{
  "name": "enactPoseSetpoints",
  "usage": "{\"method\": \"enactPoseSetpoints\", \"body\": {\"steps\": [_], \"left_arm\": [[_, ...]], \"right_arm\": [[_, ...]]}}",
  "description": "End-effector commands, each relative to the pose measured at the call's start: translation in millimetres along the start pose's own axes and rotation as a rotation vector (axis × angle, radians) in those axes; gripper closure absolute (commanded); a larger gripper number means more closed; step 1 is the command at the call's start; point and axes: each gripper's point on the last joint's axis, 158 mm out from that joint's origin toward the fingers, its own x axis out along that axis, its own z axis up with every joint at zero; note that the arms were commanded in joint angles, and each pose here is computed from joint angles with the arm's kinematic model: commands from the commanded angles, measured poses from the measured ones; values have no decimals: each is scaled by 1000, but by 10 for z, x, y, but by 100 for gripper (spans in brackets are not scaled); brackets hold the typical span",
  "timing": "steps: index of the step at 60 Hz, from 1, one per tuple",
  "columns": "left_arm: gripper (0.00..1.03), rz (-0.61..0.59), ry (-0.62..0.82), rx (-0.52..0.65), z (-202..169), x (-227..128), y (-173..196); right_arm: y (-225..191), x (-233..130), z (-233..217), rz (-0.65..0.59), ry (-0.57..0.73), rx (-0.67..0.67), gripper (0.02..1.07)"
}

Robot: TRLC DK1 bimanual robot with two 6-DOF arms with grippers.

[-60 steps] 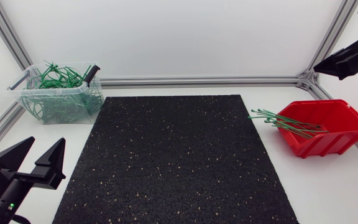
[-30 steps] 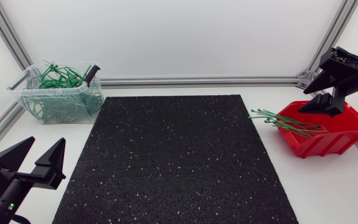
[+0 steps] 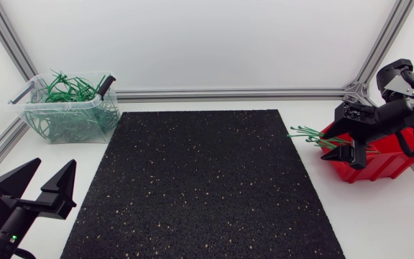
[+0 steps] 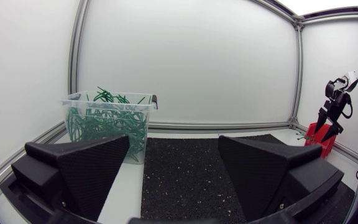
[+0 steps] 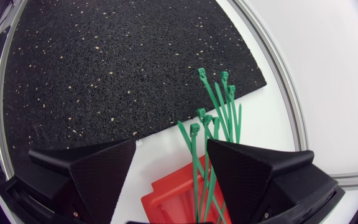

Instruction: Take a green cable tie from the red box, thread the tail through the head to close it, then place it in the transparent bin on the left.

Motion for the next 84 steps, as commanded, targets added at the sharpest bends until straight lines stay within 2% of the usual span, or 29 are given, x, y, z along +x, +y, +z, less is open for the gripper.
{"method": "enactPoseSetpoints", "body": {"steps": [1, 7, 33, 47, 54, 84], "left_arm": [[4, -5, 53, -21, -235, 16, -2], [4, -7, 55, -21, -240, 16, -13], [4, -8, 66, -18, -266, 15, -38], [4, -16, 67, -17, -267, 15, -59], [4, -14, 70, -17, -275, 14, -59], [4, -17, 70, -17, -276, 14, -66]], "right_arm": [[135, 151, -49, 36, 15, -38, 31], [120, 206, -76, 25, 23, -46, 40], [473, 223, -208, 66, 51, -91, 48], [198, 1, -117, -69, 34, -107, 48], [94, -10, -71, -99, 31, -114, 48], [-146, 208, -105, -101, 49, -104, 48]]}}
